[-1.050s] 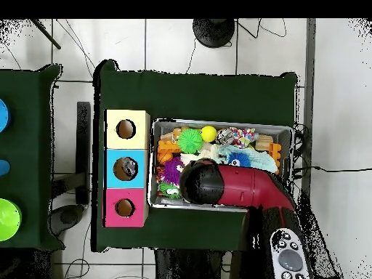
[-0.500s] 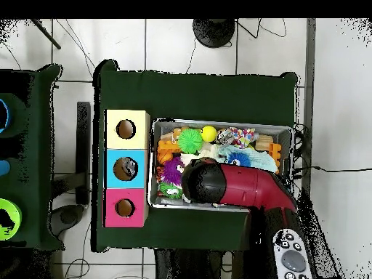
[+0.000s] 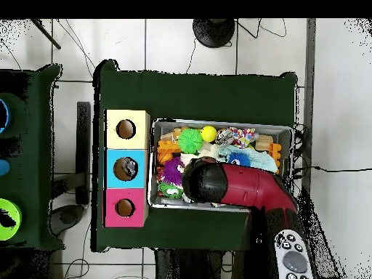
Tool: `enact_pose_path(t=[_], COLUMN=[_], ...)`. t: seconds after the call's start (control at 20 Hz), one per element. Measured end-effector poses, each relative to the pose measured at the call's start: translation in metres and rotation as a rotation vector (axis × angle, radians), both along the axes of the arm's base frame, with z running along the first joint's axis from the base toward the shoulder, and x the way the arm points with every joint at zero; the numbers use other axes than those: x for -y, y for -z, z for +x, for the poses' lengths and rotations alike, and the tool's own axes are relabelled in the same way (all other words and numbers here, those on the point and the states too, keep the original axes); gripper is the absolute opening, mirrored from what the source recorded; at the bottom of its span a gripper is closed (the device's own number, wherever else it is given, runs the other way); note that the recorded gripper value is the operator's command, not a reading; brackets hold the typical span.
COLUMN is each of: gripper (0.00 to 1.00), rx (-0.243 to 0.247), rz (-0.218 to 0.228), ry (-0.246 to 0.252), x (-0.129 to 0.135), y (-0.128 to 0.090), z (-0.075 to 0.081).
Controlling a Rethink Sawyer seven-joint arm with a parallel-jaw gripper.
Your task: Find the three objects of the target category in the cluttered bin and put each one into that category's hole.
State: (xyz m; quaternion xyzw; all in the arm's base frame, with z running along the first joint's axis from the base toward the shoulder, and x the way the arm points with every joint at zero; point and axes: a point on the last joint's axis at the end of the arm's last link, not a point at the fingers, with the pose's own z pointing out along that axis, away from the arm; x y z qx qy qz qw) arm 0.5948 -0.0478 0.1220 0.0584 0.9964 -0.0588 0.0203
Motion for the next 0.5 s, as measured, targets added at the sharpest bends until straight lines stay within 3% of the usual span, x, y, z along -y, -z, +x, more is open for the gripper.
enact_pose_path(t=[0.2, 0.5], gripper=[0.0, 0.0], rx=[0.018, 0.054], rz=[-0.005, -0.011], ry=[0.035, 0.075], x=[0.01, 0.029], y=[-0.009, -0.035], z=[0.007, 0.043])
